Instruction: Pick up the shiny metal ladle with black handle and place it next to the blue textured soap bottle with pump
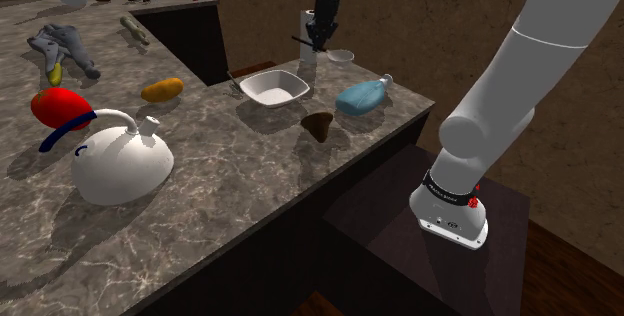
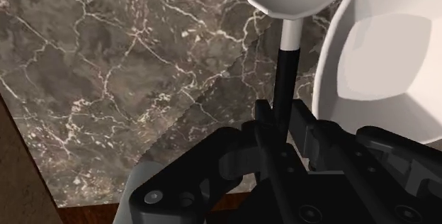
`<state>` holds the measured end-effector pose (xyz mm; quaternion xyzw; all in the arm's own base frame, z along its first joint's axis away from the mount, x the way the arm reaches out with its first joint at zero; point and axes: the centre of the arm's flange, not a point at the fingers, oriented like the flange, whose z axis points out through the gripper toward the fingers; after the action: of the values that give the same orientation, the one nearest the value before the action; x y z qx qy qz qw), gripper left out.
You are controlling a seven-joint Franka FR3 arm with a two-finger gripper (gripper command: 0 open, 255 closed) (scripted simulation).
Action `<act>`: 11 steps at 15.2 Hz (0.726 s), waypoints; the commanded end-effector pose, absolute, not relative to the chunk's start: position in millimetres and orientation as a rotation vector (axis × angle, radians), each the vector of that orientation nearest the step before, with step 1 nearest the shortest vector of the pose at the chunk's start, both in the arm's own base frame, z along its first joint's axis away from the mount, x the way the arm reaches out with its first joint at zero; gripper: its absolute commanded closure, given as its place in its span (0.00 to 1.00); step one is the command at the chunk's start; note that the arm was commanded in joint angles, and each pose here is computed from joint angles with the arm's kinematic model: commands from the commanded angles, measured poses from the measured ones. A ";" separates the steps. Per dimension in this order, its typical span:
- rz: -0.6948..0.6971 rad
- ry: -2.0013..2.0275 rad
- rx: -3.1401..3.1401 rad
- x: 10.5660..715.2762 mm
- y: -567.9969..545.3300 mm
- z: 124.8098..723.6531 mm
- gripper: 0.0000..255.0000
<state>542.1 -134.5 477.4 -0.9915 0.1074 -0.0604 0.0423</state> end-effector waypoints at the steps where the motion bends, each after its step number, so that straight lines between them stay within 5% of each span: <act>1: -0.184 0.327 -3.035 544.3 -162.7 475.0 1.00; 11: -0.184 0.327 -3.035 535.4 -294.4 475.2 1.00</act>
<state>534.5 -279.2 476.0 -0.9915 0.1075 -0.0604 0.0422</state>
